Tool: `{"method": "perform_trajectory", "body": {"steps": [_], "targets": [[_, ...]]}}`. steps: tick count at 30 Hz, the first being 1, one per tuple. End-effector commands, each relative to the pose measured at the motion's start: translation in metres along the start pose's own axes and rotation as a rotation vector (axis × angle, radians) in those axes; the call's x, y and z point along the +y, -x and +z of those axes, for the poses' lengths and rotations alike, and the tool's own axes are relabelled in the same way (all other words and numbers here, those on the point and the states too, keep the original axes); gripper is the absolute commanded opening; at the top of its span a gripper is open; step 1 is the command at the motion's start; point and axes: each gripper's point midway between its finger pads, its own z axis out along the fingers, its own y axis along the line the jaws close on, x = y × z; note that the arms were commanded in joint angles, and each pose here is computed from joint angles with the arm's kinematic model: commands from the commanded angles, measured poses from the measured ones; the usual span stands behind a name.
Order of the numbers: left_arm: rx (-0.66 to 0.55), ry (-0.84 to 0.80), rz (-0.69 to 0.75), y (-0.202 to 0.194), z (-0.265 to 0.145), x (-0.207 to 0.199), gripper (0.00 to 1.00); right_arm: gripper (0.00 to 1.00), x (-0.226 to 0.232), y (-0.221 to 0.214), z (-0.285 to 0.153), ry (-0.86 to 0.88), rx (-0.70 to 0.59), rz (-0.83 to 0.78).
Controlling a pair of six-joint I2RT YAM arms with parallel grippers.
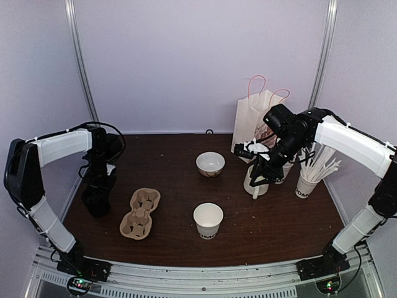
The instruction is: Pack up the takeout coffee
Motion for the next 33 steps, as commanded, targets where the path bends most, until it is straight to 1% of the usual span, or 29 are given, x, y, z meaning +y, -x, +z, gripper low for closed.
{"method": "perform_trajectory", "body": {"steps": [1,3,7,16,22,25,27,29,30,31,33], "targets": [[0.008,-0.011,0.014,0.003,0.007,-0.002,0.29,0.38,-0.003,-0.001,0.005,-0.014,0.013,0.001],[0.013,-0.01,0.016,0.002,0.008,-0.002,0.24,0.38,-0.003,-0.002,0.005,-0.015,0.015,0.001],[0.006,-0.003,0.016,0.002,0.006,0.0,0.21,0.38,-0.003,-0.002,0.006,-0.016,0.02,0.0],[-0.017,0.007,0.012,-0.001,-0.011,0.006,0.09,0.37,-0.002,-0.002,0.009,-0.013,0.027,-0.005],[-0.036,0.011,0.013,-0.002,-0.028,0.01,0.07,0.37,0.0,0.0,0.008,-0.012,0.027,-0.011],[-0.071,-0.009,0.014,0.0,-0.051,0.011,0.07,0.37,0.001,0.002,0.006,-0.008,0.026,-0.012],[-0.118,-0.073,0.032,0.004,-0.07,0.003,0.07,0.37,0.003,0.004,0.002,-0.003,0.017,-0.011],[-0.188,-0.173,0.073,0.013,-0.095,-0.015,0.07,0.37,0.005,0.011,-0.005,-0.003,-0.003,-0.013],[-0.243,-0.241,0.106,0.02,-0.115,-0.029,0.07,0.37,0.005,0.015,-0.008,-0.009,-0.013,-0.013],[-0.269,-0.294,0.152,0.022,-0.127,-0.044,0.07,0.37,0.003,0.02,-0.012,-0.016,-0.027,-0.01],[-0.372,-0.399,0.244,0.031,-0.167,-0.078,0.07,0.37,-0.001,0.031,-0.021,-0.043,-0.055,-0.003]]}}
